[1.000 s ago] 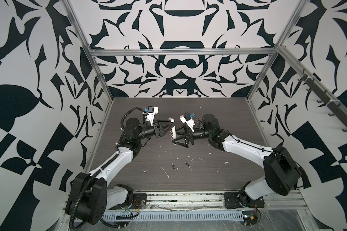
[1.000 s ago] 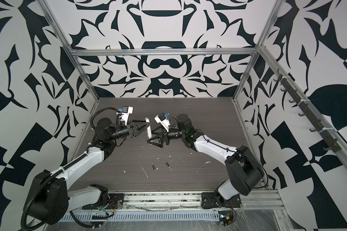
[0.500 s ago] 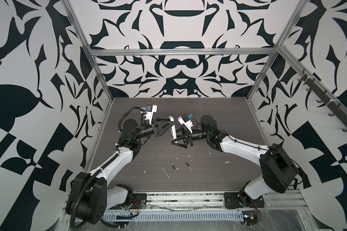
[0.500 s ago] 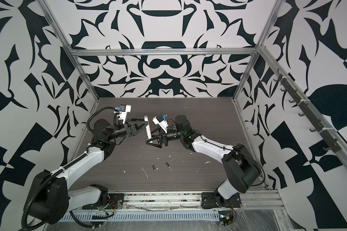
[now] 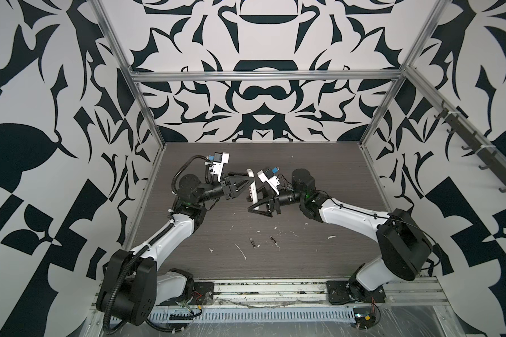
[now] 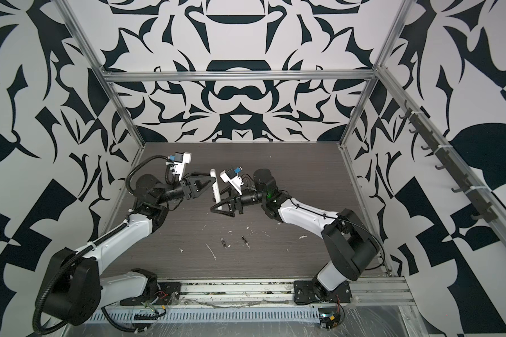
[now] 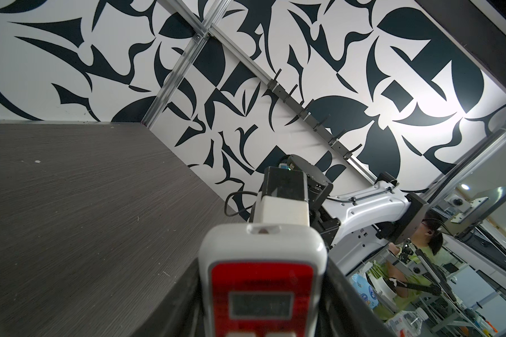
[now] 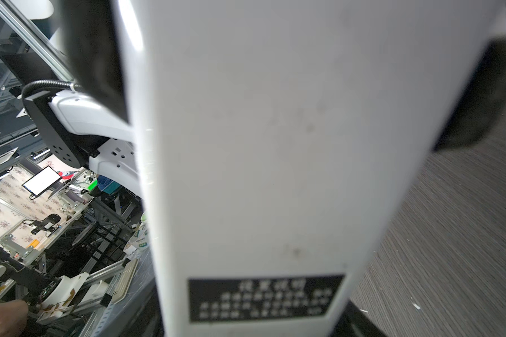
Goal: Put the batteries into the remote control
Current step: 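Close the right gripper on the remote's lower end held by the left gripper, then open the left gripper and draw it back while the right gripper holds the remote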
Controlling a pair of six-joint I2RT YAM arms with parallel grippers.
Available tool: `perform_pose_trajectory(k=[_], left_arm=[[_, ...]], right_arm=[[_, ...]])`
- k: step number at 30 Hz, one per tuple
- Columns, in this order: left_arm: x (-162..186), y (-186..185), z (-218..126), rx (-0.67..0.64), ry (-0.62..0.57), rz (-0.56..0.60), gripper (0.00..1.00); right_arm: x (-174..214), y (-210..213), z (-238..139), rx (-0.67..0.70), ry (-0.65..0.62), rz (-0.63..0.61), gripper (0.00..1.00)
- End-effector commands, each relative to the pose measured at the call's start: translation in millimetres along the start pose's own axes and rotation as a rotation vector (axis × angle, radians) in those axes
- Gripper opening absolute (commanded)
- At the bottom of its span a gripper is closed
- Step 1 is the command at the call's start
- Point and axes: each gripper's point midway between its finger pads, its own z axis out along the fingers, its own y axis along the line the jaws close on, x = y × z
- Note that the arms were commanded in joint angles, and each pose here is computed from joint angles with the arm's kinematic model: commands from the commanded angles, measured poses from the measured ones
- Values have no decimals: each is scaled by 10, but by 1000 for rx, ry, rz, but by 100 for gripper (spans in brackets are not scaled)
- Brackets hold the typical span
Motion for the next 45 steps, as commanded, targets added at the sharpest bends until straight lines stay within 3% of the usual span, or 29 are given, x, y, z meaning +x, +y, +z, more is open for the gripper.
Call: perform_pose_trajectory(k=[1, 16, 19, 25, 29, 32, 34, 40, 45], left_arm=[[11, -68, -29, 26, -4, 22, 24], [5, -112, -46, 34, -3, 38, 24], [0, -104, -46, 32, -3, 37, 24], [4, -64, -48, 20, -6, 29, 28], [19, 28, -61, -14, -1, 9, 43], [18, 83, -63, -46, 3, -5, 63], [4, 134, -69, -82, -3, -14, 100], [-42, 220, -151, -232, -1, -26, 99], [-14, 174, -371, -416, 24, -51, 99]], right_arm=[[-150, 177, -33, -33, -36, -65, 77], [-189, 229, -92, -46, -59, -72, 65], [-208, 258, -97, -59, -69, -80, 57], [-222, 265, -93, -72, -77, -73, 30], [-225, 248, -91, -72, -79, -62, 22], [-227, 195, -104, -53, -85, -51, 15], [-217, 109, -119, -17, -82, -39, 9], [-79, -174, -214, 200, -18, -61, 0], [0, -430, -406, 442, 38, -113, 0]])
